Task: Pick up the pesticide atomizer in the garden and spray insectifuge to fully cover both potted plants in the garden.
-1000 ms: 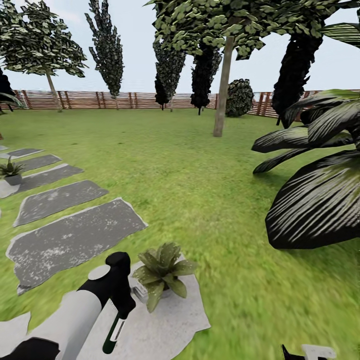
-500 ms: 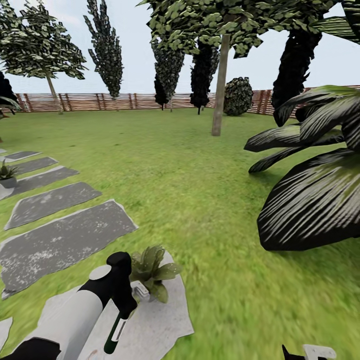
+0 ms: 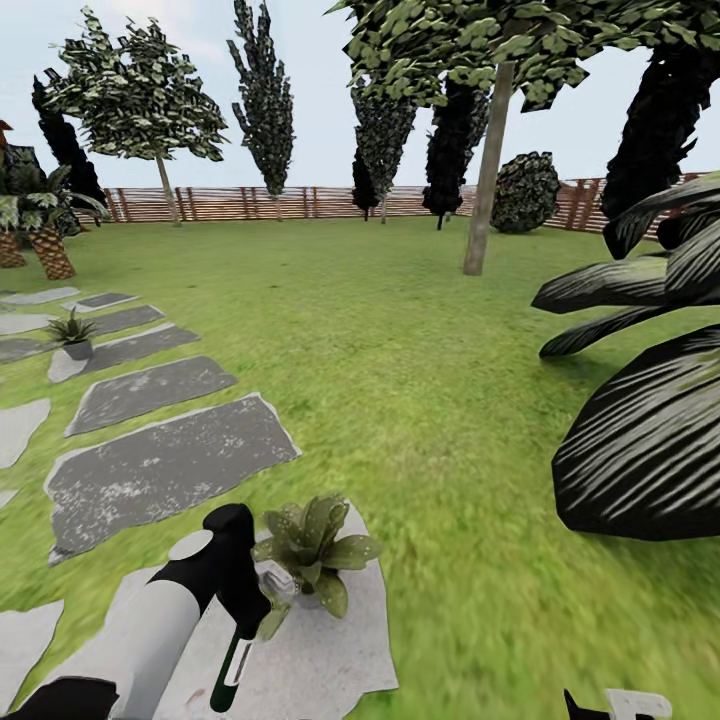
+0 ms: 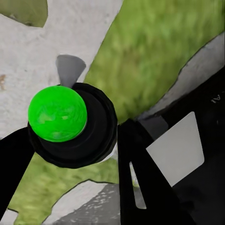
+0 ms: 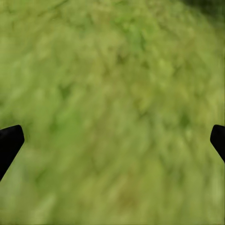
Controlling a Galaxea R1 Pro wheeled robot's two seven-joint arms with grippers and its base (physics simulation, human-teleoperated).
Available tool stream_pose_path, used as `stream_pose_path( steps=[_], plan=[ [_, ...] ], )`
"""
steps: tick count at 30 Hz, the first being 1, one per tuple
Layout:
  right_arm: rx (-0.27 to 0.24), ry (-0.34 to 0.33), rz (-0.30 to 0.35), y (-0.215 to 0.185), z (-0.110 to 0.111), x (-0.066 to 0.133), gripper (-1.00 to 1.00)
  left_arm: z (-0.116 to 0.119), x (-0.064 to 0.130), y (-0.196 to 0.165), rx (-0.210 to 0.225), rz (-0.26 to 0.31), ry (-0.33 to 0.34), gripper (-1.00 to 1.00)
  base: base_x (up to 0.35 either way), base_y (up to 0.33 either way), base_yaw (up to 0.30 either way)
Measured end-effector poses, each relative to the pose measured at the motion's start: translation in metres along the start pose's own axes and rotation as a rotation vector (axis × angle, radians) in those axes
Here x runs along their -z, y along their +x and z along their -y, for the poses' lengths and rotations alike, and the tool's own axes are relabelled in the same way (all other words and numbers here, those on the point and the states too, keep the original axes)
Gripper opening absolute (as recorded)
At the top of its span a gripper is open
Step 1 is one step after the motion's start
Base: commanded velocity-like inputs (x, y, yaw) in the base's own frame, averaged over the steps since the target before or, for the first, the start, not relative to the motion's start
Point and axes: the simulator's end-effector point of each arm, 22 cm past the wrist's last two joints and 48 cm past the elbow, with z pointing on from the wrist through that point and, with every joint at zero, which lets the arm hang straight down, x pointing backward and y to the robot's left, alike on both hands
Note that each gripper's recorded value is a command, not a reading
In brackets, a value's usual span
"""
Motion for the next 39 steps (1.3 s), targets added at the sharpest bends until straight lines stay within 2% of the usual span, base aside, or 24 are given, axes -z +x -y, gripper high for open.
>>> stream_pose_path(
  steps=[2, 5, 7, 13, 29, 34, 39],
  plan=[
    [0.0, 0.0, 0.0, 0.0, 0.0, 0.0, 1.0, 0.0, 0.0, -0.001, 0.013, 0.01, 0.008, -1.0, 0.0, 0.0, 0.112],
    [0.0, 0.0, 0.0, 0.0, 0.0, 0.0, 1.0, 0.005, -0.004, 0.0, 0.008, 0.002, 0.018, -1.0, 0.0, 0.0, 0.028],
    [0.0, 0.0, 0.0, 0.0, 0.0, 0.0, 1.0, 0.018, -0.017, 0.005, 0.002, -0.029, 0.052, -1.0, 0.0, 0.0, 0.005],
    [0.0, -0.001, 0.0, 0.0, 0.0, 0.0, 1.0, 0.035, -0.021, -0.003, -0.018, -0.026, 0.072, -1.0, 0.0, 0.0, 0.001],
    [-0.002, 0.005, 0.002, -0.001, 0.002, 0.0, 1.0, 0.034, -0.018, -0.006, -0.028, -0.02, 0.057, -1.0, 0.054, -0.089, 0.001],
    [-0.002, 0.003, 0.002, -0.001, 0.001, 0.0, 1.0, 0.021, -0.011, -0.005, -0.023, -0.018, 0.036, -1.0, 0.002, -0.003, 0.204],
    [-0.002, 0.003, 0.002, 0.0, 0.001, 0.0, 1.0, 0.018, -0.01, -0.004, -0.019, -0.018, 0.033, -1.0, 0.0, 0.0, 0.202]
  ],
)
